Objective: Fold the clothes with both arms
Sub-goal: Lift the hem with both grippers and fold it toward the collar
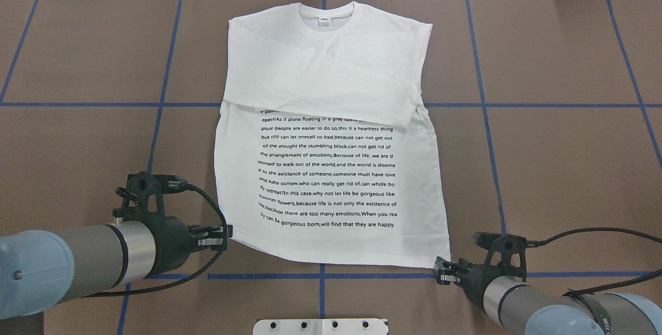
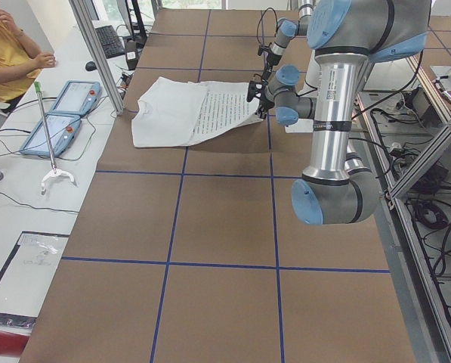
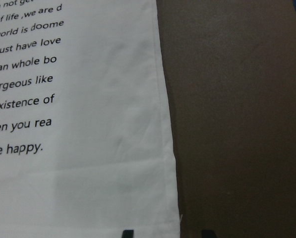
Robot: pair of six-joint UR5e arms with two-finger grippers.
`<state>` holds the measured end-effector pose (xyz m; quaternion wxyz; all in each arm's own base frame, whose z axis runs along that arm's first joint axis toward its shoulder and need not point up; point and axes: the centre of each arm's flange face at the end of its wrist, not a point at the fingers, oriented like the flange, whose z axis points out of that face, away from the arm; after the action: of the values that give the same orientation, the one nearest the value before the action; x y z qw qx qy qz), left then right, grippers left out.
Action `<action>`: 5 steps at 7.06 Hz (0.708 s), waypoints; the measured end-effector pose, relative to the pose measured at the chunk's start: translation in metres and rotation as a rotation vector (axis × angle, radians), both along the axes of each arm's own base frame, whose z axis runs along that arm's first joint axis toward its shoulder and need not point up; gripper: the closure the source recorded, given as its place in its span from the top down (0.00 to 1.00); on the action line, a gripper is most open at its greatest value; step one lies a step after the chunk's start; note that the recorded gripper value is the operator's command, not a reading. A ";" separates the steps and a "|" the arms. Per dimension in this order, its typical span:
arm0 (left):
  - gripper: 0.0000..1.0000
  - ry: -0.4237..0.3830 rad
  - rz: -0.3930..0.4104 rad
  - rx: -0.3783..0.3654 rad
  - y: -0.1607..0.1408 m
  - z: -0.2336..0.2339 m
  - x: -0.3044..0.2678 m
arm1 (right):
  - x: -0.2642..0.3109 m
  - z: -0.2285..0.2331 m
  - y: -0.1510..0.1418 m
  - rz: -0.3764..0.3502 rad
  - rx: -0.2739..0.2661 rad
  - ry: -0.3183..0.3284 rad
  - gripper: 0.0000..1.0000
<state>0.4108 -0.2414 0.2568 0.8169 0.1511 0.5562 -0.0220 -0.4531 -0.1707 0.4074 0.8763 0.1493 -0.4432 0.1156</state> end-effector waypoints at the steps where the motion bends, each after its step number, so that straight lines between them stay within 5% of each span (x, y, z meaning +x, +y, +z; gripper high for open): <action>1: 0.00 -0.001 0.000 0.000 0.000 0.000 0.000 | -0.003 0.000 0.000 0.000 0.001 0.002 0.46; 2: 0.00 -0.001 0.000 0.000 0.000 0.000 0.000 | -0.006 0.000 0.001 0.000 0.002 0.008 0.42; 4: 0.00 -0.001 0.000 0.000 0.000 0.000 0.000 | -0.011 -0.001 0.002 0.002 0.008 0.023 0.00; 5: 0.00 -0.002 0.000 0.000 0.000 0.000 0.000 | -0.013 -0.003 0.002 0.004 0.011 0.026 0.00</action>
<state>0.4110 -0.2415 0.2572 0.8174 0.1510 0.5555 -0.0220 -0.4660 -0.1685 0.4045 0.8810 0.1565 -0.4319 0.1131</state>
